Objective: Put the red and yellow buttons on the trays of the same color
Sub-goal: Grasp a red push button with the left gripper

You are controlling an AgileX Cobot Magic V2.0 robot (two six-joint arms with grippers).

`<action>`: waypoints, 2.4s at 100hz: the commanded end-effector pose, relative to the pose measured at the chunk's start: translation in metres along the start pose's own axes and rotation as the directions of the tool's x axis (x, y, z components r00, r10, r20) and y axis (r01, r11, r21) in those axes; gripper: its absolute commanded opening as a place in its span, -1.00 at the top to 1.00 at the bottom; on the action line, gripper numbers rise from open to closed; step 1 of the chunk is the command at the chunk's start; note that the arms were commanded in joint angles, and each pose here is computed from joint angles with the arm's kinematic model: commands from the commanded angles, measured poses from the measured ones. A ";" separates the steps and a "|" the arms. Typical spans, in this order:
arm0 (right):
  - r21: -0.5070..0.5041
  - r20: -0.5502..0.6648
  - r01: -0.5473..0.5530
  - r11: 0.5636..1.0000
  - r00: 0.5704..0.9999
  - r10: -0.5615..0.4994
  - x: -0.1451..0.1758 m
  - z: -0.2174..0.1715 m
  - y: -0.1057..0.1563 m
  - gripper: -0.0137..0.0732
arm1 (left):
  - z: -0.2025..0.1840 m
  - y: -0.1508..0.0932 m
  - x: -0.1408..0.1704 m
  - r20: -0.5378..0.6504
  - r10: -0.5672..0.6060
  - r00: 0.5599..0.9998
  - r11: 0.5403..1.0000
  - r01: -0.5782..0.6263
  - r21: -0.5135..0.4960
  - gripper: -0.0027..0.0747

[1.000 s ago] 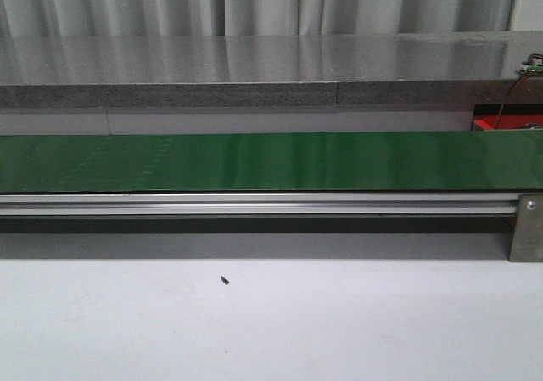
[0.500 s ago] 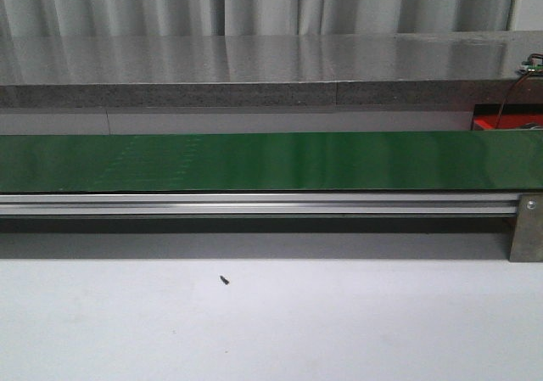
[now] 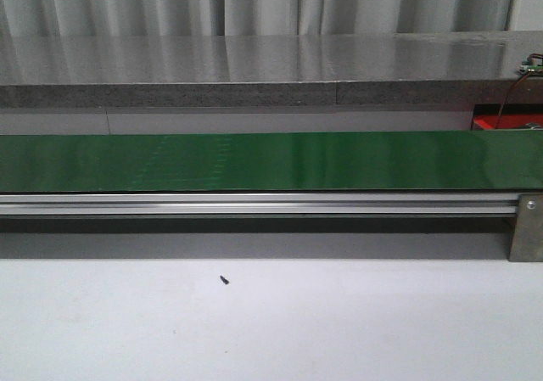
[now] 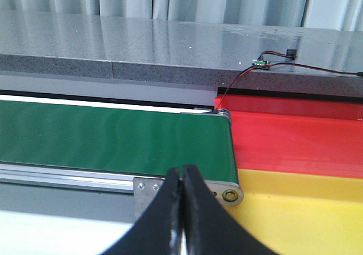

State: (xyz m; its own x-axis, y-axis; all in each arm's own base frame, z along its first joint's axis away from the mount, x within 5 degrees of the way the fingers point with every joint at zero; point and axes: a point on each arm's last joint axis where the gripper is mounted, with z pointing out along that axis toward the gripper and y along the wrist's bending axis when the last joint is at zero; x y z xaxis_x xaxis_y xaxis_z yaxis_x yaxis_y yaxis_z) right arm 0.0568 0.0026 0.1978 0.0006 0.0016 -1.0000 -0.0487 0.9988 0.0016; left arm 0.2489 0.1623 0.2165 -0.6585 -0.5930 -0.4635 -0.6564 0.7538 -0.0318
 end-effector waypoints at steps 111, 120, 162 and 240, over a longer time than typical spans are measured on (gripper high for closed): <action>-0.004 0.115 0.013 1.000 0.993 -0.013 -0.014 -0.003 0.001 0.84 | 0.028 -0.021 -0.011 -0.017 0.082 0.997 0.996 -0.081 0.025 -0.26; -0.004 0.115 0.013 1.000 0.993 -0.013 -0.014 -0.003 0.001 0.84 | 0.028 -0.021 -0.011 -0.018 0.085 0.996 0.996 -0.085 0.022 -0.14; -0.004 0.115 0.013 1.000 0.993 -0.013 -0.014 -0.003 0.001 0.84 | 0.027 -0.020 -0.012 -0.037 0.093 0.995 0.996 -0.093 0.012 0.35; -0.004 0.115 0.013 1.000 0.993 -0.013 -0.014 -0.003 0.001 0.84 | -0.088 -0.062 -0.061 0.175 0.162 0.971 0.936 -0.207 0.285 0.40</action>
State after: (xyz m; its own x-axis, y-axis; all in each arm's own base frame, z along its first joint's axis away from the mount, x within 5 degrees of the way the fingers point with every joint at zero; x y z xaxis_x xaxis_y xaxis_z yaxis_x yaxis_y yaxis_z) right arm 0.0568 0.0026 0.1978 0.0006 0.0016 -1.0000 -0.0487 0.9988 0.0016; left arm 0.2915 0.1379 0.2900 -0.7410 -0.4509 -0.4977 -0.4308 0.8876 -0.1627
